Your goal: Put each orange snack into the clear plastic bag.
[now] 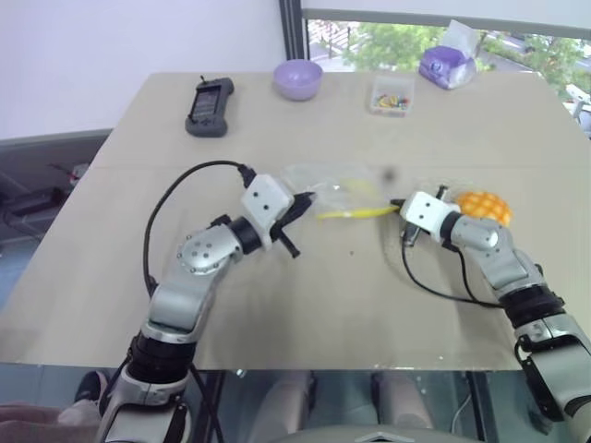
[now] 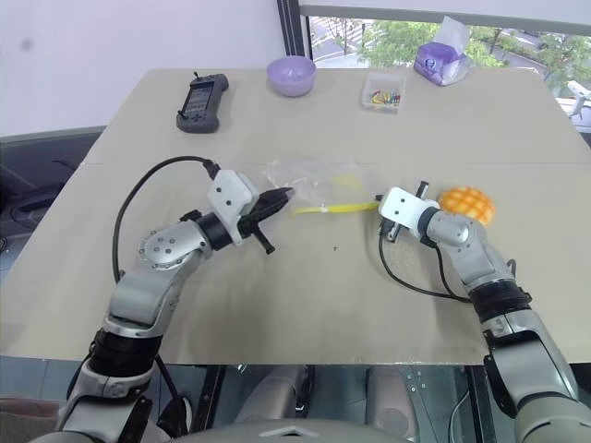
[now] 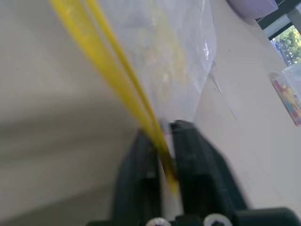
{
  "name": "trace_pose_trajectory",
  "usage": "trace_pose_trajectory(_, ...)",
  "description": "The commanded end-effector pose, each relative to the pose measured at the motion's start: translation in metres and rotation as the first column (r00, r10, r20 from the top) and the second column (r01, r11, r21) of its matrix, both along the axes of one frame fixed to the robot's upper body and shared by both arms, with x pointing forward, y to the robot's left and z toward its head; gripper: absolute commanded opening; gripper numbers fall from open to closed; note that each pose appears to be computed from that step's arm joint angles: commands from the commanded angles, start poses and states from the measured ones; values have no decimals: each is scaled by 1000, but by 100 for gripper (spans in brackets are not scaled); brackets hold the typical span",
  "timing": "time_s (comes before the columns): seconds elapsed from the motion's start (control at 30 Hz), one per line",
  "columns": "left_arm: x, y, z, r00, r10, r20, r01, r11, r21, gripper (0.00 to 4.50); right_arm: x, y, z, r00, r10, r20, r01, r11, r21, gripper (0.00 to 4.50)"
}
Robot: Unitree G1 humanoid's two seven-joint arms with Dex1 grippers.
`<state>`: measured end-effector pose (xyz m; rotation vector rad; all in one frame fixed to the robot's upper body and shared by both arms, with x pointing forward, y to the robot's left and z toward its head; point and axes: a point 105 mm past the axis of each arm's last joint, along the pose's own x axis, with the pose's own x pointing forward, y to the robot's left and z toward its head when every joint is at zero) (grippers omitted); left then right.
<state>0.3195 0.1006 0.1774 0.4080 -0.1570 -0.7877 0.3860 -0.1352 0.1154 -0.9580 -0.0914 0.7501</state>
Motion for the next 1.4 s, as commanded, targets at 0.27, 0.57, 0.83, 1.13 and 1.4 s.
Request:
trace_pose_trajectory(0.27, -11, 7, -10, 983, -47, 176, -1, 964, 267, 0, 2, -2, 45, 996, 16, 85, -16, 1000, 1, 5)
trace_pose_trajectory(0.57, -14, 3, -8, 928, -111, 354, -26, 932, 361, 307, -1, 3, 54, 997, -2, 79, 5, 999, -34, 0)
trace_pose_trajectory(0.83, -26, -12, -20, 928, -197, 316, 60, 917, 395, 307, 2, 6, 56, 997, -47, 66, 50, 998, -34, 0)
trace_pose_trajectory(1.13, -28, -19, -11, 921, -208, 328, 77, 926, 370, 307, 6, 10, 63, 987, -129, 98, 132, 991, -16, 0)
trace_pose_trajectory(1.4, -36, -28, -7, 924, -233, 305, 122, 932, 341, 307, 11, 18, 75, 970, -198, 144, 191, 980, 59, 0)
